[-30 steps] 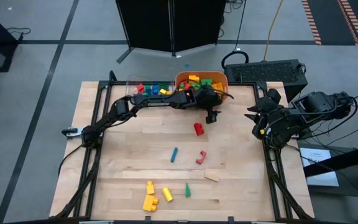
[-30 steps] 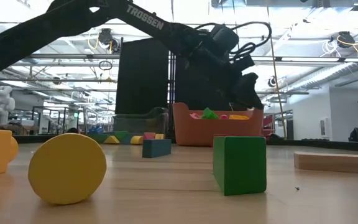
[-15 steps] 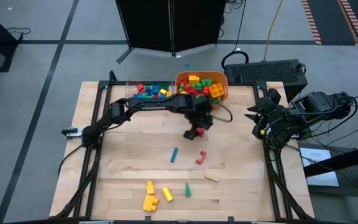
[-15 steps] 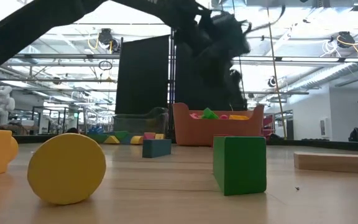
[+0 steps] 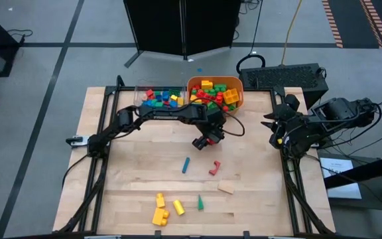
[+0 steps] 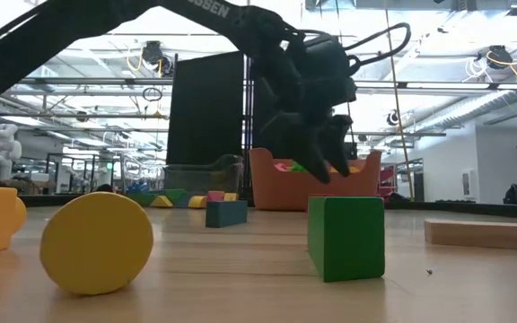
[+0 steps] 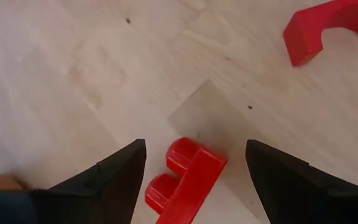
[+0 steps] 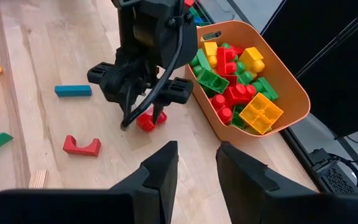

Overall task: Sort blocks by size
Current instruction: Put the big red game piece into the orange bin

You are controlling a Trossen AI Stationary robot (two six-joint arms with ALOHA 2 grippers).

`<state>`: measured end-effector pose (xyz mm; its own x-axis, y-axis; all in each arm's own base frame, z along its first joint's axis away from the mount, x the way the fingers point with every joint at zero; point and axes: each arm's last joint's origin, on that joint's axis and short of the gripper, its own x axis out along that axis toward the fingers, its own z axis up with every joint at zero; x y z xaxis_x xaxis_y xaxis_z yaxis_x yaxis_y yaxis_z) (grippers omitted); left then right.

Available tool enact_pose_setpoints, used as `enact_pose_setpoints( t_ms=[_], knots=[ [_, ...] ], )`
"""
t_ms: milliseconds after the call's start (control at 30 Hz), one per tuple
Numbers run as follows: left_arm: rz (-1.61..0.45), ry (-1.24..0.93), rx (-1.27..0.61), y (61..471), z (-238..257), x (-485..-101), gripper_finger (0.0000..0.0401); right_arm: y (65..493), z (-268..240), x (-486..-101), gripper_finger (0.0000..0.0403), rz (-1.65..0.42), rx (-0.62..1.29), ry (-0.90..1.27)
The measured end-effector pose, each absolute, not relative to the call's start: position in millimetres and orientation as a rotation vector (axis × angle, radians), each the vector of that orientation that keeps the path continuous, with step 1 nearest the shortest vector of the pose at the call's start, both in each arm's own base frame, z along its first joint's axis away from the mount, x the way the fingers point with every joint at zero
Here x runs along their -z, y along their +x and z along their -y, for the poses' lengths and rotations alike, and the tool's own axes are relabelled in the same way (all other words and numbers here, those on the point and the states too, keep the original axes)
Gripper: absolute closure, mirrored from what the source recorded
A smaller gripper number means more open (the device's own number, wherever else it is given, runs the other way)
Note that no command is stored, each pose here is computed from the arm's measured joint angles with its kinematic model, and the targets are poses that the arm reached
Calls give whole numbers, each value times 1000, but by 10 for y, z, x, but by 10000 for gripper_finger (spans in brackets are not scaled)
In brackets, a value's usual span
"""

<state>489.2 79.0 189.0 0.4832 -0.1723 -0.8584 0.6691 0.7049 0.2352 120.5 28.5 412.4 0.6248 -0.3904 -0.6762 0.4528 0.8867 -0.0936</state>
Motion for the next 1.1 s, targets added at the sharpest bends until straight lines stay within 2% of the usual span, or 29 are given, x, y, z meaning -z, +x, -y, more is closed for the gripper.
enact_pose_setpoints(
  t_ms=[333, 533, 733, 833, 1067, 1100],
  knots=[
    [-949, 607, 567, 4944, -801, -1681, 121, 1204, -285, -4125, 298, -757, 479, 76],
    [-1036, 511, 543, 4936, -889, -1423, 121, 1205, -286, -4127, 298, -755, 477, 76],
    [-1071, 445, 499, 4939, -938, -1339, 127, 1205, -286, -4126, 298, -751, 485, 98],
    [-1084, 416, 485, 4936, -937, -1339, 153, 1205, -286, -4126, 298, -751, 485, 98],
    [-1110, 360, 455, 4926, -932, -1327, 271, 1205, -286, -4126, 298, -751, 485, 99],
    [-1113, 341, 442, 4926, -937, -1328, 273, 1205, -286, -4126, 298, -752, 484, 99]
  ],
)
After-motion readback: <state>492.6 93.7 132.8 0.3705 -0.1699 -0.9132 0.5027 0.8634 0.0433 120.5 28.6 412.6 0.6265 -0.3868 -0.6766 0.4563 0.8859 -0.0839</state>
